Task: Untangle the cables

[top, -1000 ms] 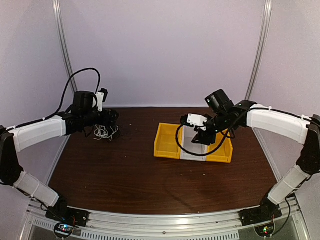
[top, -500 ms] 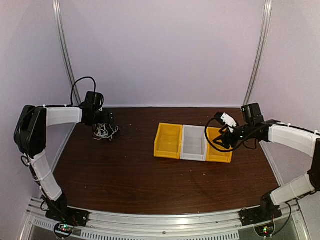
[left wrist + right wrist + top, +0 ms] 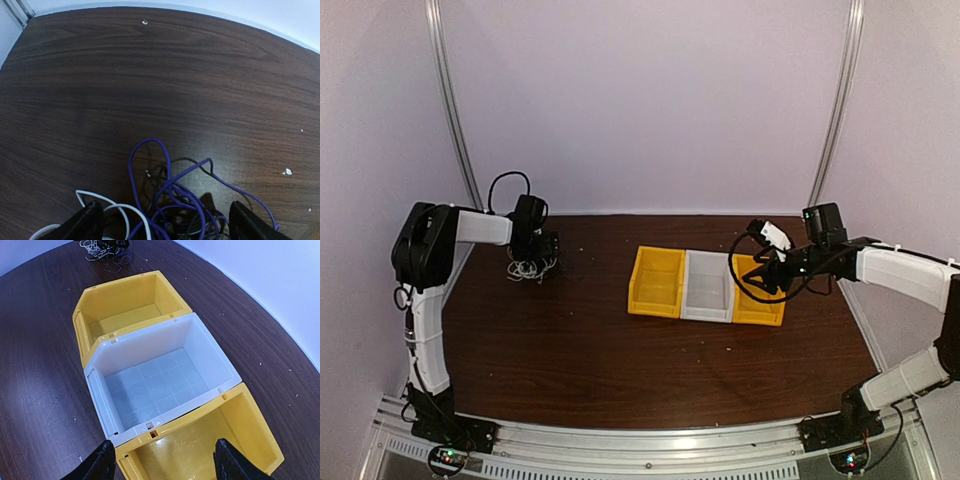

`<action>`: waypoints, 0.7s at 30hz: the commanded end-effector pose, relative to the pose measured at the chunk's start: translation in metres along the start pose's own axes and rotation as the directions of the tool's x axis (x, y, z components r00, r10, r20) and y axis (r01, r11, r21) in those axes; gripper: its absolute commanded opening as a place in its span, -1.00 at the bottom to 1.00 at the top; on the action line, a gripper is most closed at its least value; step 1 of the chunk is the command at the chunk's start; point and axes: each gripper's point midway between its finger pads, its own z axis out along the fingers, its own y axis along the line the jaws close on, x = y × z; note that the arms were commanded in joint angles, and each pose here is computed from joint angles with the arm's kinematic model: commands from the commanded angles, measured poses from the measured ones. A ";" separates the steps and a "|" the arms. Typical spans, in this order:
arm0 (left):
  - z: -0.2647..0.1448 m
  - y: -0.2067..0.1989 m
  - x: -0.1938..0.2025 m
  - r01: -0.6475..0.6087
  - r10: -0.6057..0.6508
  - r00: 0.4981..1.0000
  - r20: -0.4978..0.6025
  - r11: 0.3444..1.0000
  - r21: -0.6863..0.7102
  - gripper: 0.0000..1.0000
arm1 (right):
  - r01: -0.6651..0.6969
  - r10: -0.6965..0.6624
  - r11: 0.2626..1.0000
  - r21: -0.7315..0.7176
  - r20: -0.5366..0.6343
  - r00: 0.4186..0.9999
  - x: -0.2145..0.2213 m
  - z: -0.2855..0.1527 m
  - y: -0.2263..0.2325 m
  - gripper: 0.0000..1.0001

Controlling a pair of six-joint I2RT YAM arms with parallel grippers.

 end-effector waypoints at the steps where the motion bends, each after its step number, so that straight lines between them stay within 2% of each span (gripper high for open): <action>1: -0.028 -0.026 0.010 -0.028 0.030 0.999 -0.014 0.991 0.130 0.71 | 0.010 -0.010 1.000 -0.009 -0.002 1.000 -0.002 0.003 -0.003 0.36; 4: -0.052 -0.049 0.048 -0.056 0.068 0.996 -0.052 0.978 0.203 0.63 | 0.003 -0.004 1.000 -0.025 -0.011 1.000 0.000 0.005 -0.002 0.36; 7: -0.080 -0.066 0.091 -0.050 0.074 0.993 -0.094 0.970 0.237 0.46 | -0.005 0.005 0.999 -0.044 -0.007 1.000 -0.004 0.005 0.000 0.36; 12: -0.135 -0.064 0.147 -0.041 0.060 0.996 -0.072 0.968 0.247 0.35 | -0.003 0.003 0.999 -0.041 -0.005 1.000 -0.003 0.004 0.001 0.36; 16: -0.169 -0.062 0.191 -0.016 0.052 0.993 -0.109 0.952 0.306 0.25 | -0.010 0.009 0.999 -0.050 -0.013 1.000 0.000 0.008 0.001 0.36; 18: -0.185 -0.073 0.202 -0.017 0.054 0.994 -0.092 0.931 0.365 0.22 | -0.015 0.013 0.998 -0.057 -0.022 1.000 0.002 0.010 0.001 0.36; 21: -0.211 -0.100 0.225 -0.089 0.134 0.989 -0.057 0.868 0.489 0.21 | -0.018 0.016 0.998 -0.065 -0.032 0.999 0.005 0.013 0.002 0.36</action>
